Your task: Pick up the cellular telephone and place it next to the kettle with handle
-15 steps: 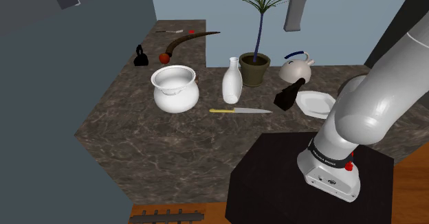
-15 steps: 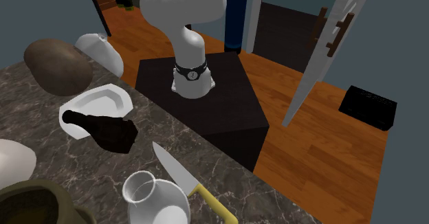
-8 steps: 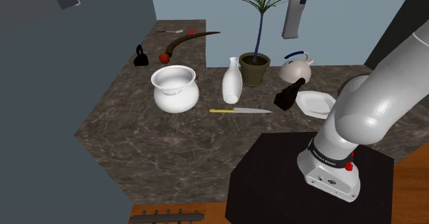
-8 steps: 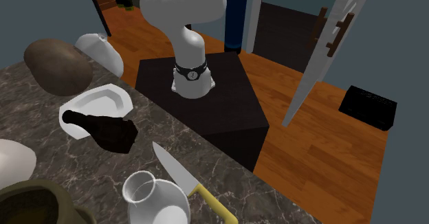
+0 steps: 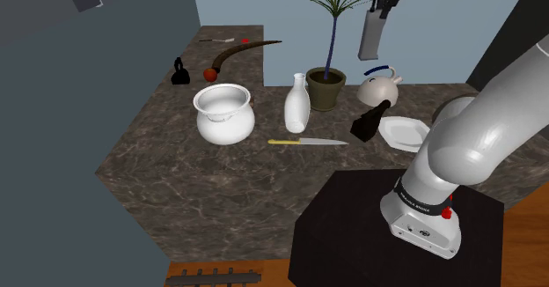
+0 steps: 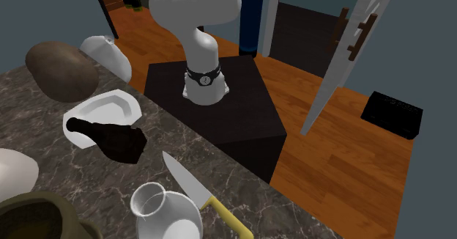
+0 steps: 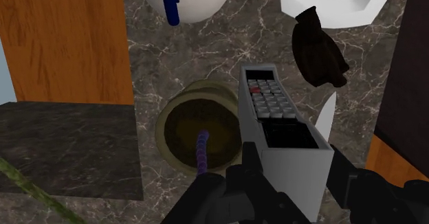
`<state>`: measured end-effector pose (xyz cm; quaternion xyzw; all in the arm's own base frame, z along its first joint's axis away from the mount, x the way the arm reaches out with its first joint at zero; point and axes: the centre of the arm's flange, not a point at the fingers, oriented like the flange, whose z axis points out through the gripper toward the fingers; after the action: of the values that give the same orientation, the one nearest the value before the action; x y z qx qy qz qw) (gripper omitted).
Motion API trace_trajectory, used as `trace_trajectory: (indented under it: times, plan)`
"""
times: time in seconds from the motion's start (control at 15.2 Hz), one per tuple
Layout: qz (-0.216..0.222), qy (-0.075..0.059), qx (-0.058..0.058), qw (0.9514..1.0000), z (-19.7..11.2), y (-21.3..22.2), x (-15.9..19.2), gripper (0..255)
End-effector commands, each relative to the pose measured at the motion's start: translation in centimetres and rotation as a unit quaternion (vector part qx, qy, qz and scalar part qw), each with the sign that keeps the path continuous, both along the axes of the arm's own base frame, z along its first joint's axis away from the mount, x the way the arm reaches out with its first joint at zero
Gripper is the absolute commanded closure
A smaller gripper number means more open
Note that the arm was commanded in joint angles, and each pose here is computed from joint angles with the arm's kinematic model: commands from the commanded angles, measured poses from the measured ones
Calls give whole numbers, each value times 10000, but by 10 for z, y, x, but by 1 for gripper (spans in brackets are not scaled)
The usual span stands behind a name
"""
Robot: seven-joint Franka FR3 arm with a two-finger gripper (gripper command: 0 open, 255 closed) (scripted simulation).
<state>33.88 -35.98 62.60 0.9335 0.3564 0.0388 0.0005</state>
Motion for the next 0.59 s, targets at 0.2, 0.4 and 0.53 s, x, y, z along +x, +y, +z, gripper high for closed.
trace_trajectory:
  times: [0.2, 0.4, 0.53]
  plan:
    - [1, -5, -3, 10000, -28, -1, 0, 255]
    - [1, -5, -3, 10000, -43, -1, 0, 255]
    - [1, -5, -3, 10000, -54, -1, 0, 255]
